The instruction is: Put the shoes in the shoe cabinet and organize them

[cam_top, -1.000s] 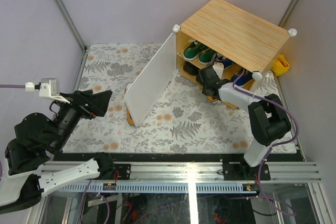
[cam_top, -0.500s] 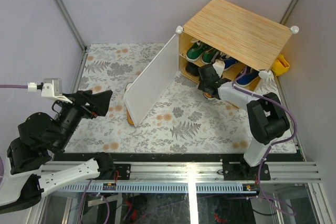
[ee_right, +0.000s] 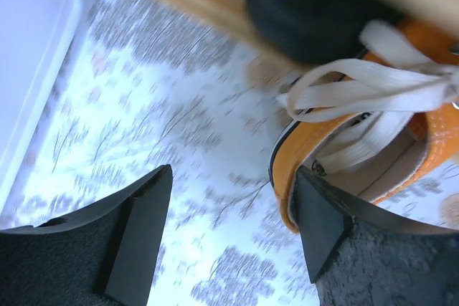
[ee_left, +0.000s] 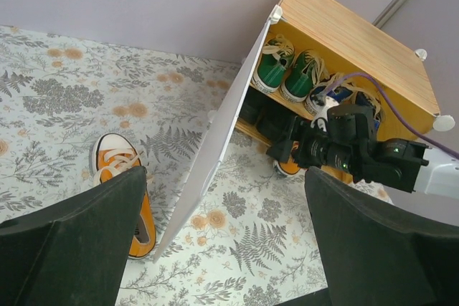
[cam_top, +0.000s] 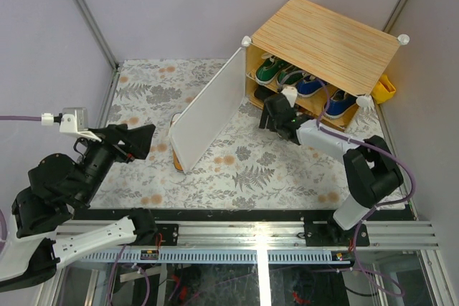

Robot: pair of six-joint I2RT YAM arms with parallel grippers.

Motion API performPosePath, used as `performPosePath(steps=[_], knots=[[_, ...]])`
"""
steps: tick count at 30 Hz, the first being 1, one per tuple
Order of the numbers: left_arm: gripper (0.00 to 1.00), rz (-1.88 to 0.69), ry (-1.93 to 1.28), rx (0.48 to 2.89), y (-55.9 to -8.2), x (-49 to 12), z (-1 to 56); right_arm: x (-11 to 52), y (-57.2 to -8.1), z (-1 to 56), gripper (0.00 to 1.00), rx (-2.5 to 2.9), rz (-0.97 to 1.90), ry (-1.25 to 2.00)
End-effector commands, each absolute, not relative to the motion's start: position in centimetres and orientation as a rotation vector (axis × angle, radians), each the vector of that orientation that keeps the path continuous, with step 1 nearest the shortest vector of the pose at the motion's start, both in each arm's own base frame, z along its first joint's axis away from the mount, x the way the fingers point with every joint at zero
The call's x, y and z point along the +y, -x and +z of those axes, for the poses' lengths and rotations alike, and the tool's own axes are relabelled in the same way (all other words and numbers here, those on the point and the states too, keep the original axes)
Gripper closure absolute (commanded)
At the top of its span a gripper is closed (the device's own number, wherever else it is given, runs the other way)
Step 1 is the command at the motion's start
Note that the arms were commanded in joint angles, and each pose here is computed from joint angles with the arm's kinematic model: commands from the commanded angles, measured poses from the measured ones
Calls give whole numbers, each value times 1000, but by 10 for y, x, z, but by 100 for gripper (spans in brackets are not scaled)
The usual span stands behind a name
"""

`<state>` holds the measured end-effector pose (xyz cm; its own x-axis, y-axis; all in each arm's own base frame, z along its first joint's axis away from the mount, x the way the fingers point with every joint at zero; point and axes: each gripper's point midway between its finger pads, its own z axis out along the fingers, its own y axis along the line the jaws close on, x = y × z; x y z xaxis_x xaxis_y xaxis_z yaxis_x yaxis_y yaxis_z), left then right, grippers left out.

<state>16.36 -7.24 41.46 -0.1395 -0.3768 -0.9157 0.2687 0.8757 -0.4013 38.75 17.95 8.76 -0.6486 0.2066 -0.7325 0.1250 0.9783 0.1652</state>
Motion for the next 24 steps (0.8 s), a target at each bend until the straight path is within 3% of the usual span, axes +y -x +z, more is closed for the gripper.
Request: performPosePath(steps=[1, 9, 15, 20, 24], knots=[[10, -585, 116, 1594, -162, -69, 418, 239, -343, 106, 26, 2300, 240, 27], [6, -586, 138, 1601, -161, -64, 415, 286, -277, 106, 25, 2320, 310, 282], [6, -603, 128, 1607, -158, -65, 415, 246, -282, 99, 23, 2313, 64, 230], [6, -596, 148, 1598, -156, -56, 415, 261, -271, 125, 25, 2265, 175, 357], [6, -603, 148, 1591, -155, -56, 420, 243, -274, 137, 25, 2234, 51, 350]])
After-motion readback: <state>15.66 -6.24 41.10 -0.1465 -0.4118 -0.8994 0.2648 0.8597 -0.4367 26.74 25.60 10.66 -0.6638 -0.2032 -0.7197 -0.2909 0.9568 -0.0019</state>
